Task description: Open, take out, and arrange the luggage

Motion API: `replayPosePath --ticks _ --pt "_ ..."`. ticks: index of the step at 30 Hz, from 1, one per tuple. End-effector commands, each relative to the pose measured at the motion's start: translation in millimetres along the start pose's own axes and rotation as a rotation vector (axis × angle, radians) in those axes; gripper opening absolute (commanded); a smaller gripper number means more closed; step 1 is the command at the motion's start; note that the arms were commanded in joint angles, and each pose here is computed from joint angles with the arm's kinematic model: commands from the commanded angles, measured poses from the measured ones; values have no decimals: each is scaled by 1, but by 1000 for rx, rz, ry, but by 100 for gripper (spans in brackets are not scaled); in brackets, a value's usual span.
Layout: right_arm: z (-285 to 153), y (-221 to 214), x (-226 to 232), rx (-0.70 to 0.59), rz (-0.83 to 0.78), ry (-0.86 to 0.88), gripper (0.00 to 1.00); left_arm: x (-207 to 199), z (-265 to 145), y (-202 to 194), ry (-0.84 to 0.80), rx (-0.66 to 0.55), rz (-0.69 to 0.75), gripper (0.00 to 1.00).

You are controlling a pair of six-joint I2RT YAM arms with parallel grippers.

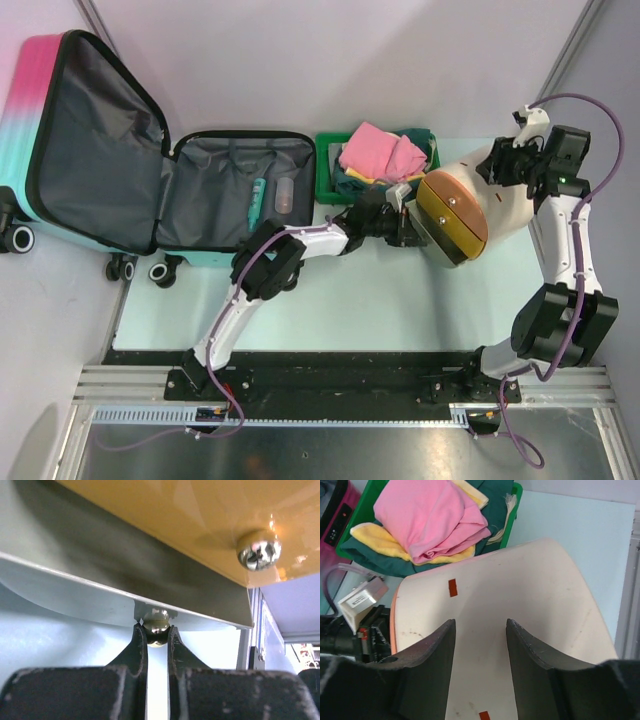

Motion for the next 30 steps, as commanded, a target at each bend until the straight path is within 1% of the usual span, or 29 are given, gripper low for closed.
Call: replayPosePath --ticks 1,2,3,9,17,19,20,21,22,23,24,25,26,27,29,30 --pt "9 -62 -3 251 140 0 50 -19 -29 14 -15 -18 59 0" --pt "9 -62 -3 249 140 2 50 -23 -35 16 -18 -23 62 0" --pt "9 -62 -4 247 139 2 50 -17 -40 10 0 -12 48 0" --pt "8 -64 -4 257 129 11 50 -9 -65 -3 36 7 43 0" --pt "9 -65 -5 258 131 14 50 -4 -78 -7 60 4 71 1" --pt "9 -66 -5 259 135 16 50 -7 -77 -4 44 7 81 22" --pt "10 -66 -5 259 138 14 50 -9 -77 -3 36 7 83 27" --pt "10 -66 -6 258 138 15 50 -11 -78 -2 35 3 95 39" --pt "11 -66 -5 257 138 16 50 -13 -80 -1 38 0 103 50" --pt "11 -66 -6 257 140 15 50 -22 -86 5 35 -21 128 58" --pt "11 -65 -6 254 137 15 50 -23 -91 4 41 -23 160 67" --pt "11 -65 -5 253 135 18 50 -27 -96 3 44 -23 181 70" --pt "11 -65 -5 253 135 18 50 -43 -107 13 32 -51 221 72" --pt "11 -65 -5 253 135 18 50 -42 -115 11 46 -50 258 76" --pt "12 -66 -5 255 134 22 50 -46 -135 15 70 -47 286 77" --pt "12 -66 -5 255 134 22 50 -54 -151 18 88 -44 320 77"
Point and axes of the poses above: each gripper's point midway between its finger pads, its own z axis out along the fingers, its own x axis along the line the jaws close on, y = z × x, the point moved 7 cm from there along -z, back along the fingers, and after that the axes turned 7 degrees about -z, right-handed, at the moved point
